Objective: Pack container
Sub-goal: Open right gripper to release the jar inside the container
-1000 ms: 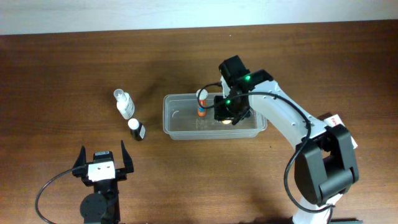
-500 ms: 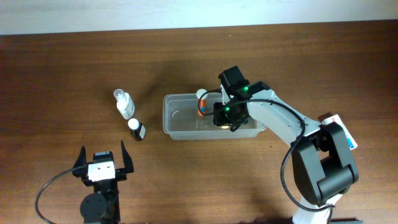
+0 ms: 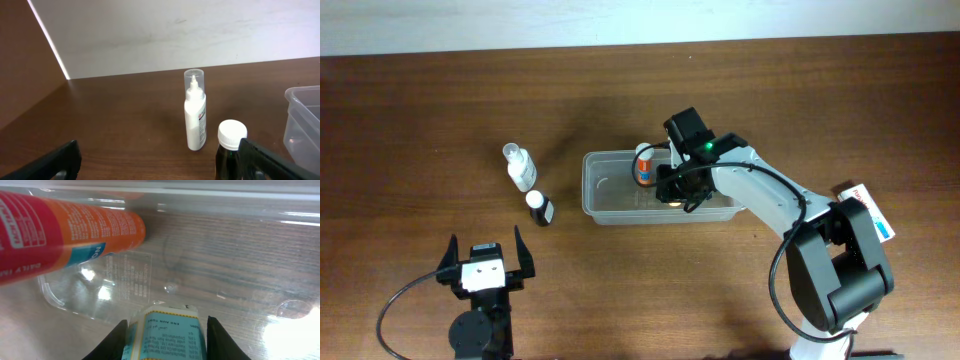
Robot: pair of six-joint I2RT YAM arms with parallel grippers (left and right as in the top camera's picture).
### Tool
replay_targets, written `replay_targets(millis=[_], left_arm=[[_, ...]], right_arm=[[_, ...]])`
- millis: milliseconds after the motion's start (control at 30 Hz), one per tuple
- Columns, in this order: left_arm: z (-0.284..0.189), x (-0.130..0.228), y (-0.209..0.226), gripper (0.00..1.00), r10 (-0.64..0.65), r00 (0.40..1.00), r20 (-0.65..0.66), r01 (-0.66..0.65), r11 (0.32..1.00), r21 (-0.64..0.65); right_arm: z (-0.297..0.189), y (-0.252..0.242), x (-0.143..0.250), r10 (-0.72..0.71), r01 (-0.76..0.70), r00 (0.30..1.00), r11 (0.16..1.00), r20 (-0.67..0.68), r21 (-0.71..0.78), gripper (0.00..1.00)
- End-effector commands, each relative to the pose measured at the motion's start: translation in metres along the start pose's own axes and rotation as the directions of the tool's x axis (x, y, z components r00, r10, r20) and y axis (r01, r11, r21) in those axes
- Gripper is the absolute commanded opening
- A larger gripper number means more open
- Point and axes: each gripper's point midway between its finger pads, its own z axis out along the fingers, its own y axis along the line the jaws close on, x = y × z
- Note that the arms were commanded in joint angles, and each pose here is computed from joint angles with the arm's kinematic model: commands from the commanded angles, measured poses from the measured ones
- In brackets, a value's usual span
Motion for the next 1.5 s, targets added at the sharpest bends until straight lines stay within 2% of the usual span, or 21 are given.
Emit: replay_targets(millis=[0, 333, 500, 1167, 1467], left_arm=[[0.0, 0.0, 0.0, 1.0, 0.02, 1.0, 0.001, -0.02, 1.0, 0.003], [0.0, 0.0, 0.0, 1.0, 0.02, 1.0, 0.001, -0.02, 1.0, 0.003], [0.0, 0.0, 0.0, 1.0, 0.02, 1.0, 0.001, -0.02, 1.0, 0.003], [0.0, 0.0, 0.0, 1.0, 0.02, 1.0, 0.001, -0.02, 1.0, 0.003], [0.0, 0.0, 0.0, 1.0, 0.02, 1.0, 0.001, -0.02, 1.0, 0.003]], right_arm=[[0.002, 0.002, 0.004, 0.009, -0.009, 1.0, 1.0, -0.011, -0.007, 0.16], [0.002, 0.002, 0.004, 0.01, -0.01, 1.0, 1.0, -0.012, -0.007, 0.33], [0.002, 0.002, 0.004, 0.01, -0.01, 1.0, 1.0, -0.012, -0.009, 0.46], [-0.004, 0.004, 0.0, 0.013, -0.013, 1.0, 1.0, -0.012, -0.008, 0.49], [-0.039, 0.02, -0.028, -0.019, 0.019, 0.999, 1.0, 0.049, -0.004, 0.49]])
